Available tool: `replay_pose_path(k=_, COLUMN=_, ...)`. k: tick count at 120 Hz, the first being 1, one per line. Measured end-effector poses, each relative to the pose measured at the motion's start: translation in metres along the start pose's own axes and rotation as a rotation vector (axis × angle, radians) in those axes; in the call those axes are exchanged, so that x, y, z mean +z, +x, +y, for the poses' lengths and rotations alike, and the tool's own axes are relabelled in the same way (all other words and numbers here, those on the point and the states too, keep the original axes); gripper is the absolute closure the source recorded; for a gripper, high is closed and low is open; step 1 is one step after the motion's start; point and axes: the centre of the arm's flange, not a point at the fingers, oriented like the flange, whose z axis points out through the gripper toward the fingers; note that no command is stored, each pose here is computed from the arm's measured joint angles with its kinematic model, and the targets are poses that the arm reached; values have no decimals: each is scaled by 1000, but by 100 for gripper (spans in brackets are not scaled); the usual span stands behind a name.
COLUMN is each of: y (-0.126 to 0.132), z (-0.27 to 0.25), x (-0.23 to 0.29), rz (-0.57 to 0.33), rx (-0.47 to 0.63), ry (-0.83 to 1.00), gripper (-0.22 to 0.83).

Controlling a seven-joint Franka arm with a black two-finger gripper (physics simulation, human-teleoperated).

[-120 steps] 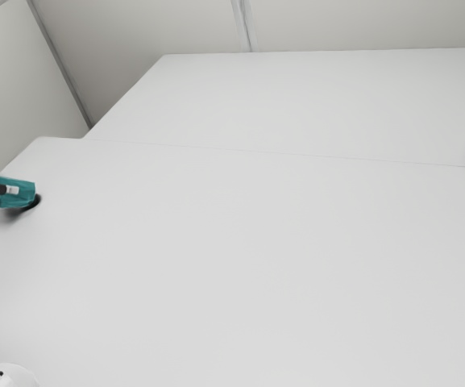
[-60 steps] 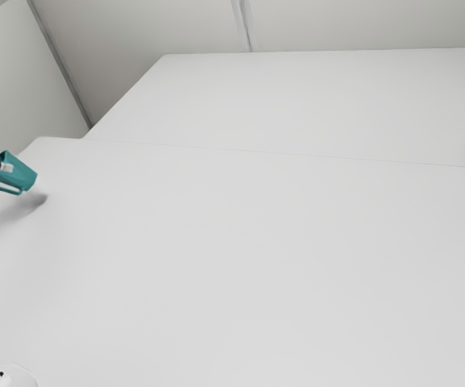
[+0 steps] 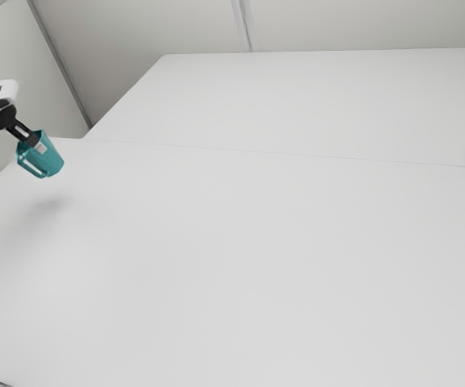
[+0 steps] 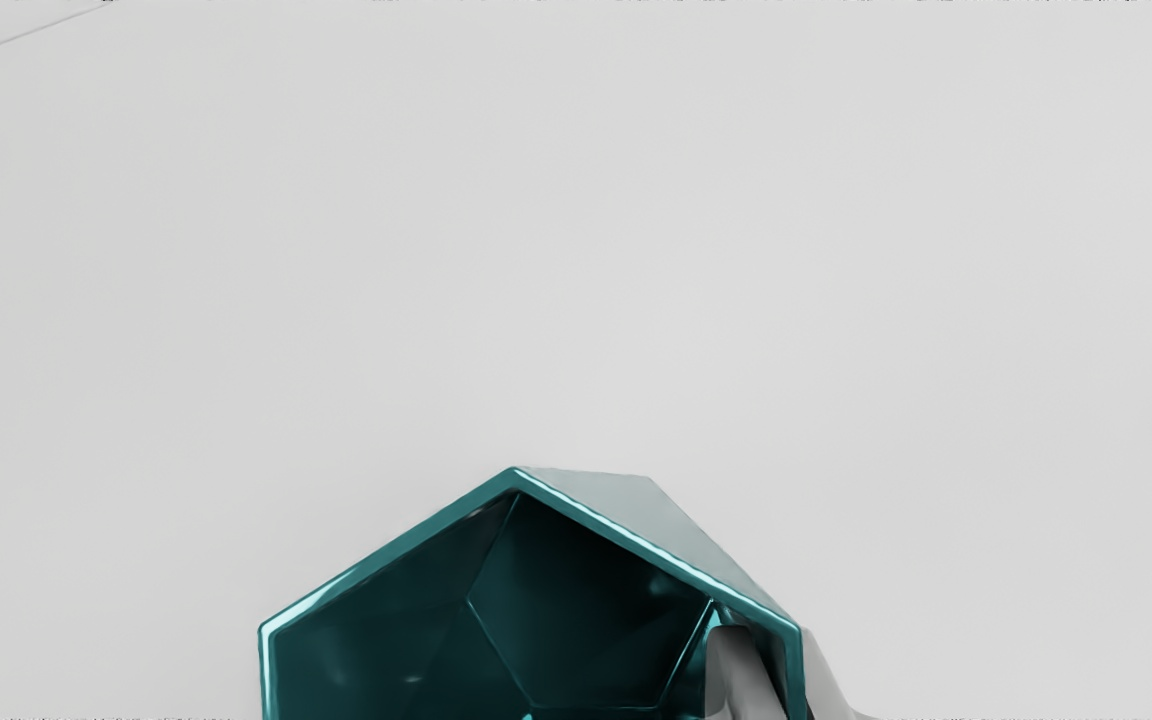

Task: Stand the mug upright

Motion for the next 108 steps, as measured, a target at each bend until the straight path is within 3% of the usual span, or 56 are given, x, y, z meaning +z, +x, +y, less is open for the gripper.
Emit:
replay_pose_path(k=35, y=39, z=96, x=-9, rz=-67, rx=-25, ry=-47, gripper=79)
replay_pose_path(k=108, y=64, z=262, x=-7, rz=-239, rx=-76, ry=-8, gripper=79)
